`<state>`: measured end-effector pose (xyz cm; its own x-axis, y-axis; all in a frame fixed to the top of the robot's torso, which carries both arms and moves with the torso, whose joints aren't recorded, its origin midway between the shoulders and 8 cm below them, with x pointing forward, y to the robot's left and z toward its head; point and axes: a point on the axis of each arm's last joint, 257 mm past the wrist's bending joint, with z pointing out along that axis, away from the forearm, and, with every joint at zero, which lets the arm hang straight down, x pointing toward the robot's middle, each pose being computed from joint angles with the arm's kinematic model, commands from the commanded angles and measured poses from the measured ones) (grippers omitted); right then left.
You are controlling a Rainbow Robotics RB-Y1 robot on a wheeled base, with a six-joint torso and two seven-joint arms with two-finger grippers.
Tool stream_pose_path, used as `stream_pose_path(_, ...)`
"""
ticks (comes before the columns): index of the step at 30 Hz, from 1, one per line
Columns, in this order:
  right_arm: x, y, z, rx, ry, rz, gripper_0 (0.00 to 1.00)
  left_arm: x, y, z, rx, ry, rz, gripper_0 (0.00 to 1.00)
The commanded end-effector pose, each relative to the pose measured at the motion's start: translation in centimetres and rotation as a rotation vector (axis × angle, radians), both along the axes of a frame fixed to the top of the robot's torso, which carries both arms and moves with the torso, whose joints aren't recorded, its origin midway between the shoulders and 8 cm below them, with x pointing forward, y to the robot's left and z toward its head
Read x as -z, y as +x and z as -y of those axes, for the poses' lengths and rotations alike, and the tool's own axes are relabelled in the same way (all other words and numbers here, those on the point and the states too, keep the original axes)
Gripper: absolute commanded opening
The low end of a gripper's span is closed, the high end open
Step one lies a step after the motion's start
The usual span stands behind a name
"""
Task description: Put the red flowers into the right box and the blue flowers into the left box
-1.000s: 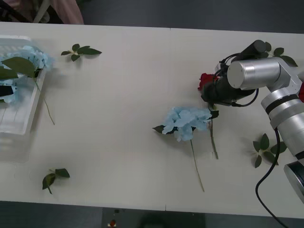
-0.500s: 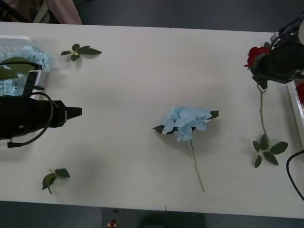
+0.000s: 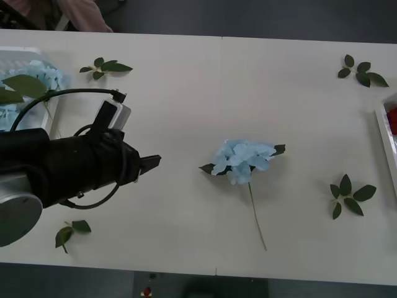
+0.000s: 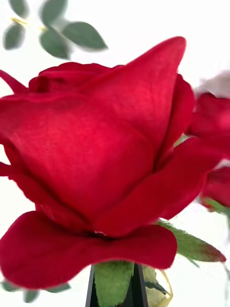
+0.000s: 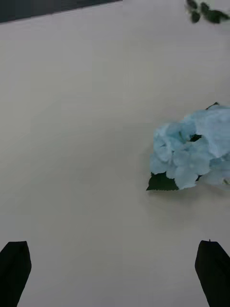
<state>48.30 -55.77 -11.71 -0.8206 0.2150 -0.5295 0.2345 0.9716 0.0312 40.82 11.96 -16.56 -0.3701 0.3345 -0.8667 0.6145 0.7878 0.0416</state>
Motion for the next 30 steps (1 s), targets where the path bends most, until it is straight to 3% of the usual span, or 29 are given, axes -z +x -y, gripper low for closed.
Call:
stream_pose_path(1, 1.4, -2.3, 3.9, -0.009, -0.088, -0.02, 0.0, -0.8, -1.7, 0.7, 0.064, -0.004, 0.086, 1.0)
stream_pose_path(8, 6.5, -3.5, 7.3, 0.021, -0.163, -0.048, 0.0, -2.7, -1.7, 1.5, 0.157, 0.029, 0.187, 1.0)
stream_pose_path(10, 7.0, -3.2, 7.3, 0.016, -0.173, -0.052, 0.32, -3.5, -1.5, 1.9, 0.173, 0.032, 0.2, 1.0)
stream_pose_path(11, 7.2, -3.1, 7.4, 0.011, -0.187, -0.055, 0.73, -4.0, -1.3, 2.2, 0.178, 0.027, 0.207, 1.0)
stream_pose_path(12, 7.3, -2.9, 7.3, 0.005, -0.192, -0.055, 0.9, -4.3, -1.2, 2.4, 0.18, 0.016, 0.205, 1.0)
stream_pose_path(13, 7.4, -2.9, 7.2, -0.001, -0.196, -0.057, 1.0, -4.4, -0.9, 2.6, 0.18, -0.002, 0.196, 1.0)
stream_pose_path(20, 6.8, -2.4, 5.8, -0.06, -0.193, -0.052, 1.0, -4.7, 0.1, 2.5, 0.184, 0.013, 0.175, 1.0)
stream_pose_path(30, 2.3, -1.8, -10.3, -0.441, 0.043, -0.012, 1.0, -4.2, -1.2, 3.6, 0.234, -0.018, 0.13, 1.0)
